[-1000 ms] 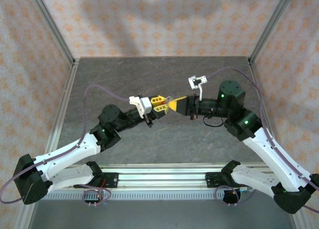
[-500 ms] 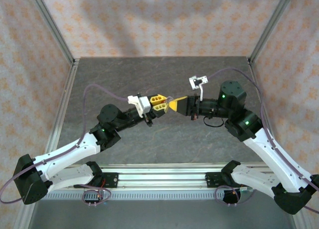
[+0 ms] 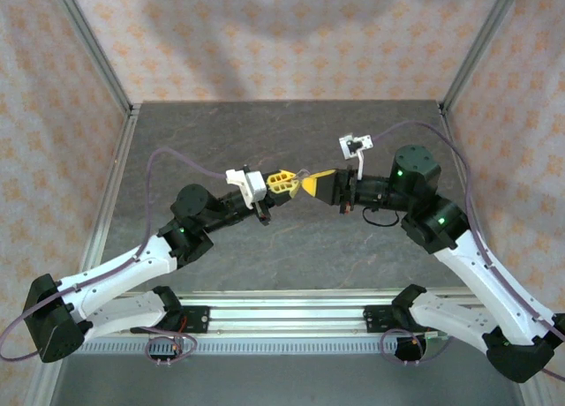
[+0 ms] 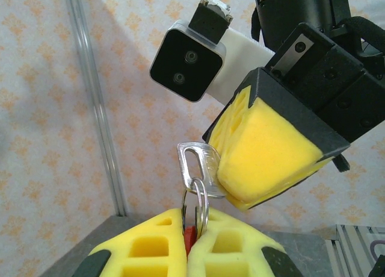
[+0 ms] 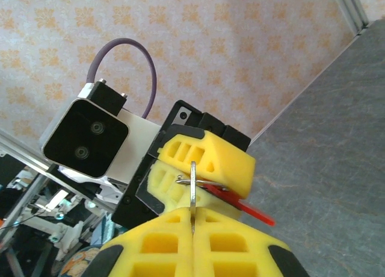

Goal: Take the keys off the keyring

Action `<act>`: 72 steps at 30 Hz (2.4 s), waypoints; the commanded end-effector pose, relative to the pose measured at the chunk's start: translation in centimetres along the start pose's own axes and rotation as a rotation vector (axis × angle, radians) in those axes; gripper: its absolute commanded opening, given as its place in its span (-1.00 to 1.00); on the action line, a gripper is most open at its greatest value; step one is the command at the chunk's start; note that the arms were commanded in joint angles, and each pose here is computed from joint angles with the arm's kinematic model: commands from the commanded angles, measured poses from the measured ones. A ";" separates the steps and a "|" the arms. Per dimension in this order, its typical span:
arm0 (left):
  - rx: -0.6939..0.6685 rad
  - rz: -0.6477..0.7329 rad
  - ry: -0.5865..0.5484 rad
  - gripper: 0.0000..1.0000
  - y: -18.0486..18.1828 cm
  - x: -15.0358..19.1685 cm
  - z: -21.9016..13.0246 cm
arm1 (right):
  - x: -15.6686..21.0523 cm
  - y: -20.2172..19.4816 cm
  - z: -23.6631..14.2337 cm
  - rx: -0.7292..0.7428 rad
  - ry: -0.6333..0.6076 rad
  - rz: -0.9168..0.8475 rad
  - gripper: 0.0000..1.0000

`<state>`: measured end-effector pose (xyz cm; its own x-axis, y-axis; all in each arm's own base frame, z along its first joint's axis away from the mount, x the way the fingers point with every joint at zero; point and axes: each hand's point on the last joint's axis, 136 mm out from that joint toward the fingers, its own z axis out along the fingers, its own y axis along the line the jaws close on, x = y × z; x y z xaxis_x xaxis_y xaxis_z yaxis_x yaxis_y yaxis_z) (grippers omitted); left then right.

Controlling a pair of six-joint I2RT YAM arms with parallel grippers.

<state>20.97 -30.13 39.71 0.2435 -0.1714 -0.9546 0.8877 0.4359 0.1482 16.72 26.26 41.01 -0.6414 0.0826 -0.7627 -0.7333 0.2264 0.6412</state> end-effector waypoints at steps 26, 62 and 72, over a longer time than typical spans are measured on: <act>0.005 -0.112 0.070 -1.00 0.0 -1.7 0.1 | 2.3 2.5 -4.9 0.024 -0.060 -0.548 -1.00; 0.030 -0.223 0.124 -1.00 0.7 -1.3 0.3 | 7.7 5.7 -3.0 -0.163 0.209 -0.656 -1.00; 0.063 -0.265 0.185 -1.00 0.3 -0.4 0.8 | 9.2 5.9 -1.5 -0.133 0.291 -0.793 -1.00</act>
<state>17.20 -31.51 39.28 -0.0518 -0.0702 -0.9962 0.9829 0.1728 -0.0633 11.07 25.64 39.96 0.0041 -0.2347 -0.9721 -0.9669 0.2469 -0.0637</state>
